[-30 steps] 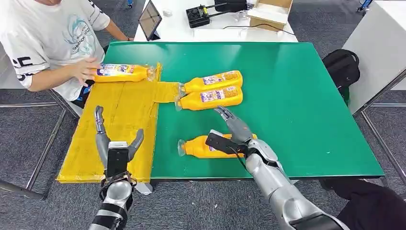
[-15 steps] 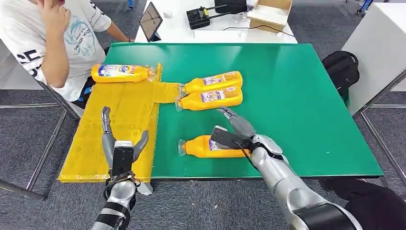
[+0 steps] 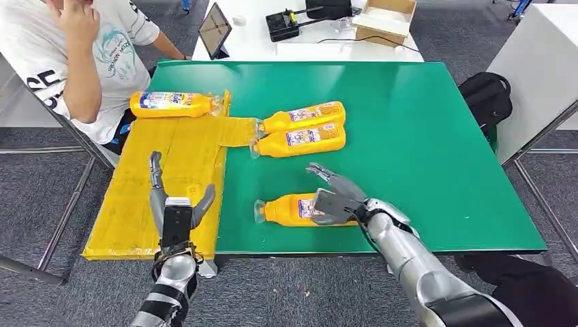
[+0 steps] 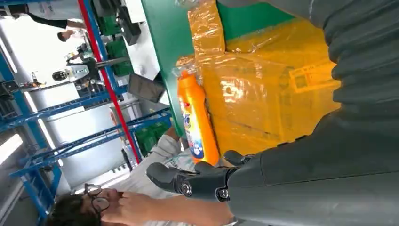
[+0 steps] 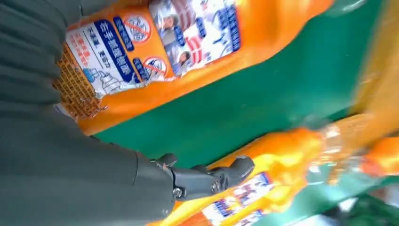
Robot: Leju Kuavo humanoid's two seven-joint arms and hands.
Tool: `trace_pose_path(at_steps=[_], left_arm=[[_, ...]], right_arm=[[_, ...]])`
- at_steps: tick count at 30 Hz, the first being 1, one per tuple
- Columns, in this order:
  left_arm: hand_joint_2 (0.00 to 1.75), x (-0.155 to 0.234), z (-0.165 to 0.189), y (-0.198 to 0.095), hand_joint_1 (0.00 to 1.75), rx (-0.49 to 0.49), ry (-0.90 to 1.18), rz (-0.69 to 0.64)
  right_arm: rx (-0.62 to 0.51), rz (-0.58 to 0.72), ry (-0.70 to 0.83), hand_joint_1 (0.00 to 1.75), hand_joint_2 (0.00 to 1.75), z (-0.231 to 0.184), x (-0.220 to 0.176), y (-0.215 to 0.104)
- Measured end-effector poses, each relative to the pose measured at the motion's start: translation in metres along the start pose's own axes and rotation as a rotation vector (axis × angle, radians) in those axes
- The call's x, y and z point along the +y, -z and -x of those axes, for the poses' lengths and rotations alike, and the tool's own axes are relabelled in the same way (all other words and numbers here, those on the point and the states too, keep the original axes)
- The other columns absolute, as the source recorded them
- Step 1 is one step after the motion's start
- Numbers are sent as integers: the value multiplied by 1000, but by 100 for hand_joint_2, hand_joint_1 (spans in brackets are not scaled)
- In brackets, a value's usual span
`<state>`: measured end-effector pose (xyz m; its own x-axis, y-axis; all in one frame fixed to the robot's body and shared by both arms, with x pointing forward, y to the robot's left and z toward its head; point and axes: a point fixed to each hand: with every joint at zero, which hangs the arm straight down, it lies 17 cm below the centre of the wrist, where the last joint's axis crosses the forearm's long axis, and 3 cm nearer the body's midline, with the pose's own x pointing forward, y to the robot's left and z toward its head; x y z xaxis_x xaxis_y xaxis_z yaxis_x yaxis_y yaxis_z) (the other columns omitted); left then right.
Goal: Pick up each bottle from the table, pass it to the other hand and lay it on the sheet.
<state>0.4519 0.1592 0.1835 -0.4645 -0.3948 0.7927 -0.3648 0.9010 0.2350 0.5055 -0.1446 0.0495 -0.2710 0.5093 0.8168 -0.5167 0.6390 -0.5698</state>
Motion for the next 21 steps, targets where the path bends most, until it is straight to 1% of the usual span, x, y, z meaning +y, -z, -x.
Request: trace_pose_path(at_steps=[4,9,15,21], left_arm=[[175,-10,0,-2,0,6,-12,23],[175,-19,-1,-3,0,6,-20,47],[175,-25,2,-7,0,15,-19,66],[175,-27,5,-10,0,28,-25,69]], right_arm=[[-116,-23,106,0,175,-23,19,-12],[-167,-55,140,0,175,-36,37,-23],[-181,-63,122,0,175,-38,42,-31],[-119,-56,23,0,175,-19,35,-33]])
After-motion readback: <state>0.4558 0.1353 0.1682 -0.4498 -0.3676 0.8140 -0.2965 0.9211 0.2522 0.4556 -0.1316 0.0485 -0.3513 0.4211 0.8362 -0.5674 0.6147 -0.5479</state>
